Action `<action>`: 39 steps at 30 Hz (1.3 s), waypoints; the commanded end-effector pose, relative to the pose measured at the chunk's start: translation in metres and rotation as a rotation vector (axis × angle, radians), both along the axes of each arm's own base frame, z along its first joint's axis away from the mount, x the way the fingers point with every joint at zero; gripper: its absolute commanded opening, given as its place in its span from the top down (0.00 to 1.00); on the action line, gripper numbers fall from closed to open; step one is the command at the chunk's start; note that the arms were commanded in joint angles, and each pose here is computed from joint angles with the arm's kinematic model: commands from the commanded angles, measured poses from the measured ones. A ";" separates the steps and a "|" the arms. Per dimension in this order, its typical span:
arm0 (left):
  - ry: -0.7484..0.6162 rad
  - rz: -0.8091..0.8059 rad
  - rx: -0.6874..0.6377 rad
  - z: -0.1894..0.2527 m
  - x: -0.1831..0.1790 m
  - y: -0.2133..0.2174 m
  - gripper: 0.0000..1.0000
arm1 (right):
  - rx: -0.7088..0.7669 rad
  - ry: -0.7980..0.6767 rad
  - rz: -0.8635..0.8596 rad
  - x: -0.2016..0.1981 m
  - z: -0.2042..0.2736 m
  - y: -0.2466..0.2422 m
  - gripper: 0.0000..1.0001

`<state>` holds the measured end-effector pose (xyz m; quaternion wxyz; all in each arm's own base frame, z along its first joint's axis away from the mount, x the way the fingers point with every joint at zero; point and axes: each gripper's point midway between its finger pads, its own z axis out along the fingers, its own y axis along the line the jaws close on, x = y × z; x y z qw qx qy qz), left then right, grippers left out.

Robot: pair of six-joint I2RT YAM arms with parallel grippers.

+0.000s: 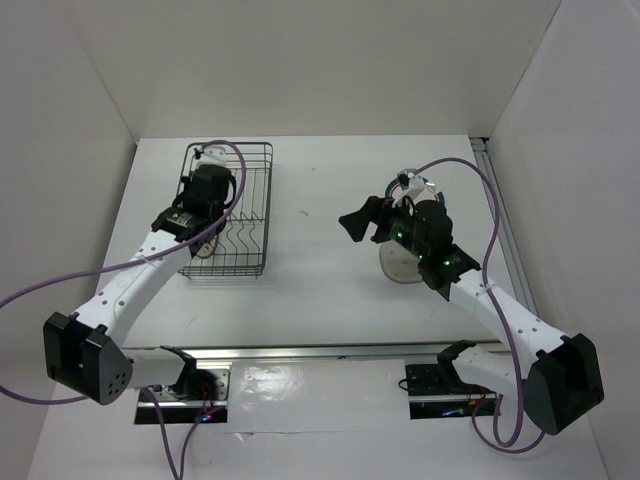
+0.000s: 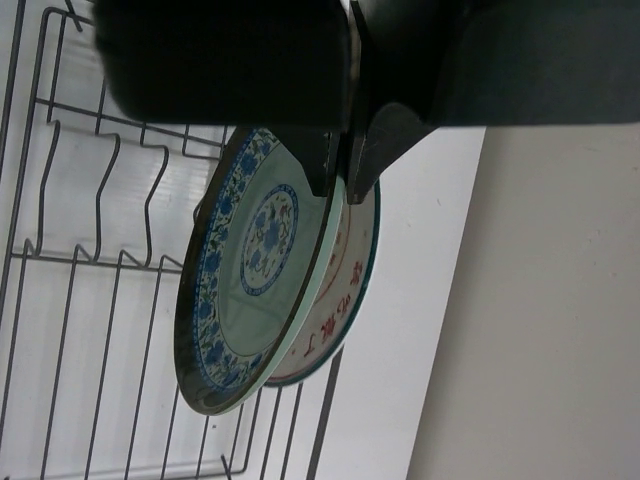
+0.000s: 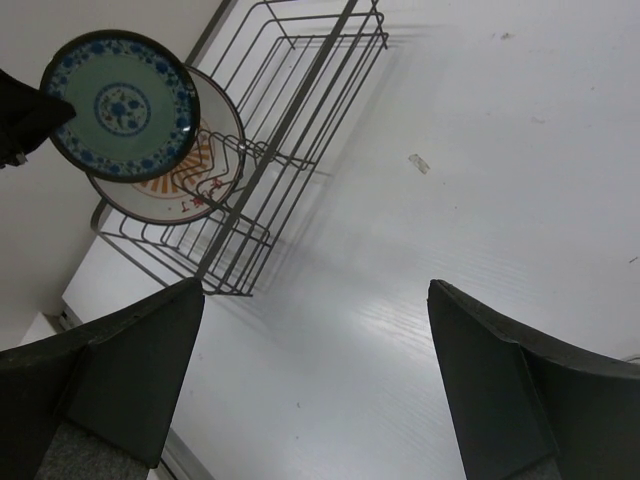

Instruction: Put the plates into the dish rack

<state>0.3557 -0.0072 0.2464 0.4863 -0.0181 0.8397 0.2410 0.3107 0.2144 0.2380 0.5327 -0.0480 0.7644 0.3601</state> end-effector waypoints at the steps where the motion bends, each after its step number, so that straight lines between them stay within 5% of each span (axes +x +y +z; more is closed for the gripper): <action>1: -0.055 0.045 -0.039 0.014 0.000 0.002 1.00 | 0.013 -0.047 0.012 0.000 0.013 -0.004 0.00; 25: 0.110 -0.001 -0.097 -0.045 0.010 -0.020 1.00 | 0.040 -0.073 0.007 0.001 0.025 -0.015 0.00; 39: -0.059 -0.011 -0.159 0.011 -0.002 -0.015 1.00 | 0.028 -0.036 0.016 0.006 0.012 -0.013 0.00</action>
